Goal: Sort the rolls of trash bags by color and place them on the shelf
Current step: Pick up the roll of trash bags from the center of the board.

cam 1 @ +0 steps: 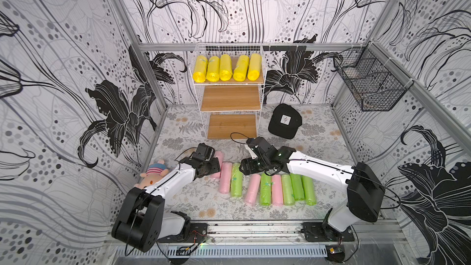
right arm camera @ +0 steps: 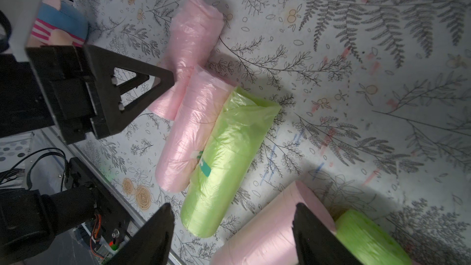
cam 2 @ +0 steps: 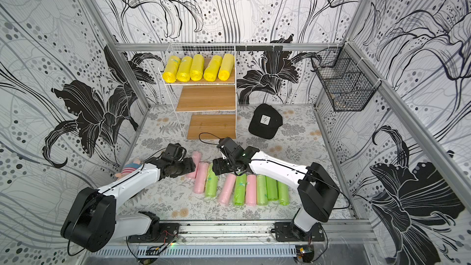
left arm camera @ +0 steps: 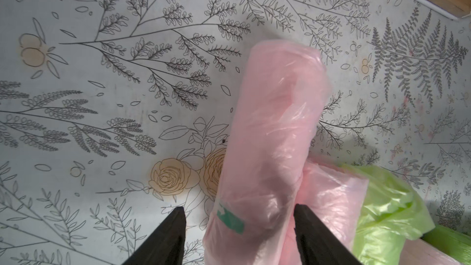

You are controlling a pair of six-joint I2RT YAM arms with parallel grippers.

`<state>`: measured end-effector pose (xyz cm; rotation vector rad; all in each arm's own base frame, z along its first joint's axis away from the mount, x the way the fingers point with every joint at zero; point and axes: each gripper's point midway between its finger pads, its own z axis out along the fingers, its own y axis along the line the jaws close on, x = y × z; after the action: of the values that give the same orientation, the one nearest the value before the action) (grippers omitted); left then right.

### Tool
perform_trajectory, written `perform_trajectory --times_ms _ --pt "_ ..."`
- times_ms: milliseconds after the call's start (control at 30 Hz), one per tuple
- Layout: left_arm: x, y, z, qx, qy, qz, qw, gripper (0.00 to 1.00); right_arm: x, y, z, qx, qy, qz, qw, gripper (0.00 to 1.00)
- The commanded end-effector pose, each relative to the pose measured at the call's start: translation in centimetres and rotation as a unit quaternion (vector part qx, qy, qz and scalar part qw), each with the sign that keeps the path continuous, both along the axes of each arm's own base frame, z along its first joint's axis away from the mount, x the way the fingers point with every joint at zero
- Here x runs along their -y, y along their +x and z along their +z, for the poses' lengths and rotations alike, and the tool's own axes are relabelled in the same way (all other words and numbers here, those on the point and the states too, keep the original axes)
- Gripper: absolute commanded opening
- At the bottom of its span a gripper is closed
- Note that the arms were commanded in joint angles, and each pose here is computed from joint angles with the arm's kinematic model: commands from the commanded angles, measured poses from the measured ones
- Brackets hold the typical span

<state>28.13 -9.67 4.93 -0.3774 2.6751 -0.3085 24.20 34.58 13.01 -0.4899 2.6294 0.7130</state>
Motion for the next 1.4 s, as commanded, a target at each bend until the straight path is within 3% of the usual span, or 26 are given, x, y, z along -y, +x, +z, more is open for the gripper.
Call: perform_trajectory --times_ms 0,433,633,733,833,967,1167,1367 --pt "0.5 0.7 -0.4 0.009 -0.014 -0.003 1.000 0.68 -0.3 0.8 0.2 0.015 0.000 0.002 1.000 0.77" --pt "0.8 0.1 -3.5 -0.021 -0.020 -0.002 1.000 0.58 -0.1 1.7 0.2 0.017 -0.001 -0.006 1.000 0.76" --pt "-0.7 1.0 0.1 0.062 -0.001 0.020 0.998 0.38 -0.2 2.6 0.8 0.008 0.021 -0.016 1.000 0.77" --pt "-0.4 1.7 3.8 0.137 -0.015 0.002 0.990 0.30 -0.6 3.8 2.3 -0.009 0.088 -0.021 0.996 0.80" --pt "1.7 2.1 8.9 0.236 -0.058 -0.043 0.969 0.25 -1.6 4.6 5.9 -0.005 0.186 0.003 0.983 0.88" --pt "6.3 1.4 14.7 0.338 -0.117 -0.149 0.922 0.24 -1.6 5.4 11.0 0.029 0.263 0.030 0.964 0.98" --pt "11.0 0.4 17.2 0.376 -0.162 -0.255 0.876 0.24 -1.6 5.2 16.3 0.080 0.321 0.073 0.941 1.00" --pt "13.4 -0.5 18.6 0.398 -0.192 -0.301 0.845 0.24 -1.1 5.7 15.1 0.080 0.297 0.055 0.950 1.00"
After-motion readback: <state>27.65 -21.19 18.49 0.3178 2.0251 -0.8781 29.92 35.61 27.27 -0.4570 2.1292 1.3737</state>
